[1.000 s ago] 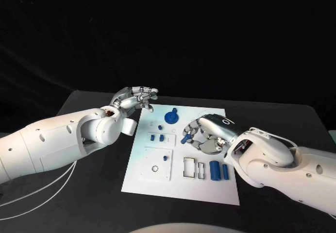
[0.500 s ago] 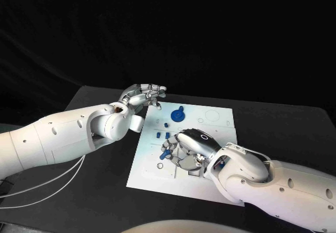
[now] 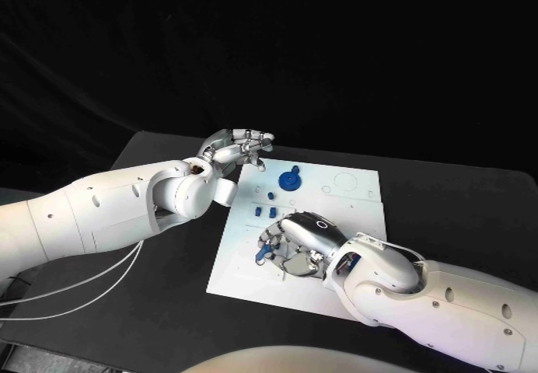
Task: Assemble the parts on the task board
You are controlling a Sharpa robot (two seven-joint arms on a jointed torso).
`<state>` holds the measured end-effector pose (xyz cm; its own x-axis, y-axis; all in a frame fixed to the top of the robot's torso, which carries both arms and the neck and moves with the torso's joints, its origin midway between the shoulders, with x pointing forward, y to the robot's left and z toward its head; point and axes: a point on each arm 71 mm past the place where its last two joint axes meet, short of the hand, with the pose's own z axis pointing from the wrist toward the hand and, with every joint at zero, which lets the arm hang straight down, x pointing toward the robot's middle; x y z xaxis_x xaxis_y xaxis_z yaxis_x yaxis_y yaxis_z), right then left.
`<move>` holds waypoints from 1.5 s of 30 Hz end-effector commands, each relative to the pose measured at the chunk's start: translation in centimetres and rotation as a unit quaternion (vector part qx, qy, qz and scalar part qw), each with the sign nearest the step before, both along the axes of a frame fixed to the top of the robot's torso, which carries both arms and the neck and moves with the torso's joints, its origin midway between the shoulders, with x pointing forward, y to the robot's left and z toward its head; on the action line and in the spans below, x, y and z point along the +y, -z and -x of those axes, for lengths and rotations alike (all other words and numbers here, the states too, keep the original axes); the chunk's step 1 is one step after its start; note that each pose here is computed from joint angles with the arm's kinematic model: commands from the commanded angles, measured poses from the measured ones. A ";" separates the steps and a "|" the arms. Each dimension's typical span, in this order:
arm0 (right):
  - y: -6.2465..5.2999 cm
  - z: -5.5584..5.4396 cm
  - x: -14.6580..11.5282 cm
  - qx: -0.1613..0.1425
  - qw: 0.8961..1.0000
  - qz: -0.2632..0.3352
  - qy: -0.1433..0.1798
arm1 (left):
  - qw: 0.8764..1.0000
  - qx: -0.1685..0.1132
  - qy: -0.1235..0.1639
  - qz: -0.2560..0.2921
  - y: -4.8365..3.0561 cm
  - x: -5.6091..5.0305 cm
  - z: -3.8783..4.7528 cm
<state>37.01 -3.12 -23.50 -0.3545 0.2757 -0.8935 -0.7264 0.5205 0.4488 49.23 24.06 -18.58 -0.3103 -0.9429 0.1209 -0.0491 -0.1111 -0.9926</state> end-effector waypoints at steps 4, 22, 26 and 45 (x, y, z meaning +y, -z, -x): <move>0.9 0.1 0.5 -0.003 1.000 0.030 -0.007 | 1.000 -0.003 0.010 0.004 -0.09 -0.3 0.04; 1.7 0.2 0.7 -0.017 0.998 0.055 0.007 | 1.000 -0.001 0.011 0.003 -0.08 -0.4 0.04; 1.7 0.3 0.6 -0.023 0.998 0.056 0.008 | 1.000 -0.001 0.011 0.003 -0.07 -0.3 0.05; 2.1 0.8 1.4 -0.014 0.997 0.073 -0.003 | 1.000 0.000 0.011 0.002 -0.08 -0.3 0.09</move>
<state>36.34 -1.71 -25.31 -0.3261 0.1700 -0.9299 -0.7412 0.5646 0.3631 49.21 23.99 -18.61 -0.3131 -0.9419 0.1213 -0.0556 -0.1093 -0.9924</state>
